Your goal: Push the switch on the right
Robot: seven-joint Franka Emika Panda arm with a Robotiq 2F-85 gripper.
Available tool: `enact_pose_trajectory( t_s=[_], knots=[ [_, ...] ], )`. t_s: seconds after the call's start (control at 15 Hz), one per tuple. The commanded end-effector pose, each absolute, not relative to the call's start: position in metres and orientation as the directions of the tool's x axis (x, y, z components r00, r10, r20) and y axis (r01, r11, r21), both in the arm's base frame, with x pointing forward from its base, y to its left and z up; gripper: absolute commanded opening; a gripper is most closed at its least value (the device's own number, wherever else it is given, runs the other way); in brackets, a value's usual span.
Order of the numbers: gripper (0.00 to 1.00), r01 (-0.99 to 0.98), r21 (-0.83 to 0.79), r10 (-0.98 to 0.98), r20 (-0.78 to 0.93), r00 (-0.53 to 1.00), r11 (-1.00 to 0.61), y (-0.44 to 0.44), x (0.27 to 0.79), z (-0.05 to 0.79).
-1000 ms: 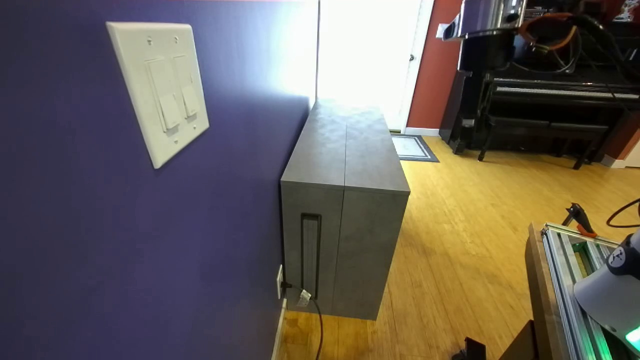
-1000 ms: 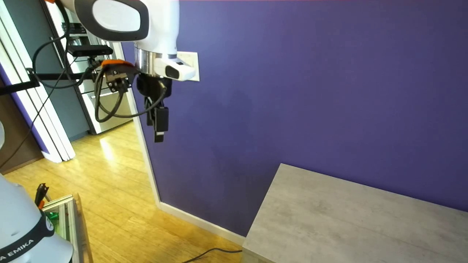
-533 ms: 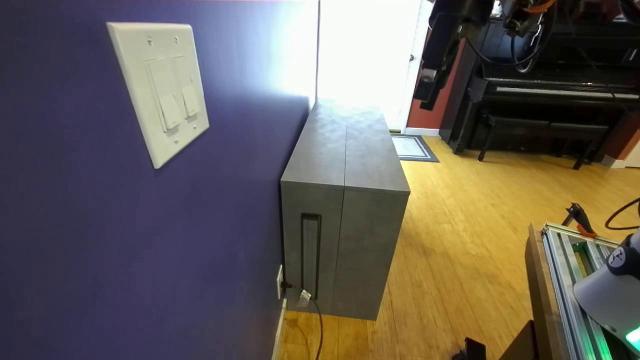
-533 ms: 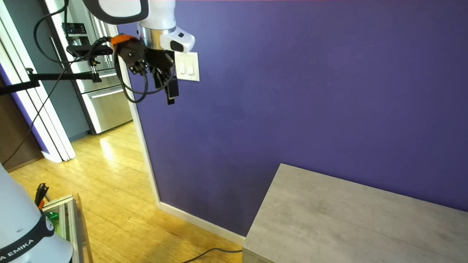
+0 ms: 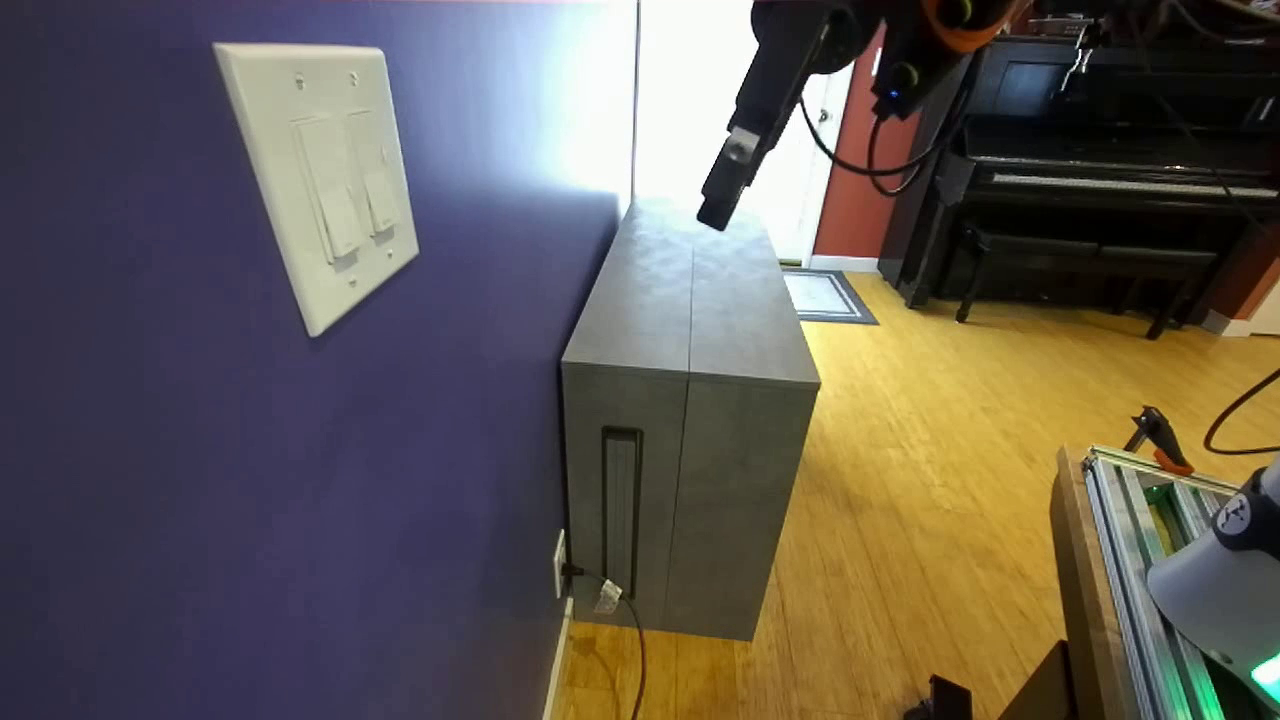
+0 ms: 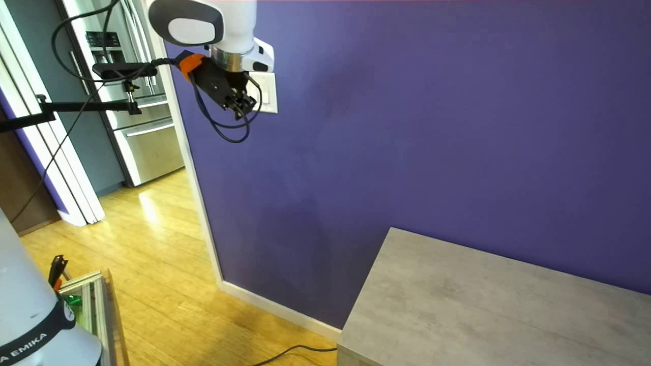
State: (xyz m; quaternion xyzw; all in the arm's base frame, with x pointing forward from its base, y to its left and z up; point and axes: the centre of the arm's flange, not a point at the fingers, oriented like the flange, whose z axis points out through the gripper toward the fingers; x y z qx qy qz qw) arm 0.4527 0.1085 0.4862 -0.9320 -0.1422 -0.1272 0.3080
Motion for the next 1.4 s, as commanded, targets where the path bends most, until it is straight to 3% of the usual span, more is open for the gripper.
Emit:
enact_pose_trajectory(
  t_s=[0.0, 0.07, 0.27, 0.6, 0.67, 0.8, 1.33],
  knots=[
    [0.18, 0.483, -0.556, 0.264, 0.429, 0.864, -0.676, 0.123, 0.489, 0.483],
    [0.36, 0.421, -0.545, 0.234, 0.379, 0.895, -0.725, 0.117, 0.466, 0.484],
    [0.18, 0.463, -0.542, 0.260, 0.410, 0.874, -0.702, 0.121, 0.480, 0.480],
    [0.18, 0.469, -0.539, 0.263, 0.416, 0.871, -0.699, 0.121, 0.482, 0.481],
    [0.05, 0.475, -0.543, 0.261, 0.426, 0.866, -0.693, 0.125, 0.488, 0.481],
    [0.00, 0.467, -0.565, 0.240, 0.430, 0.870, -0.681, 0.136, 0.498, 0.482],
    [0.00, 0.401, -0.615, 0.108, 0.456, 0.883, -0.679, 0.173, 0.536, 0.474]
  ],
)
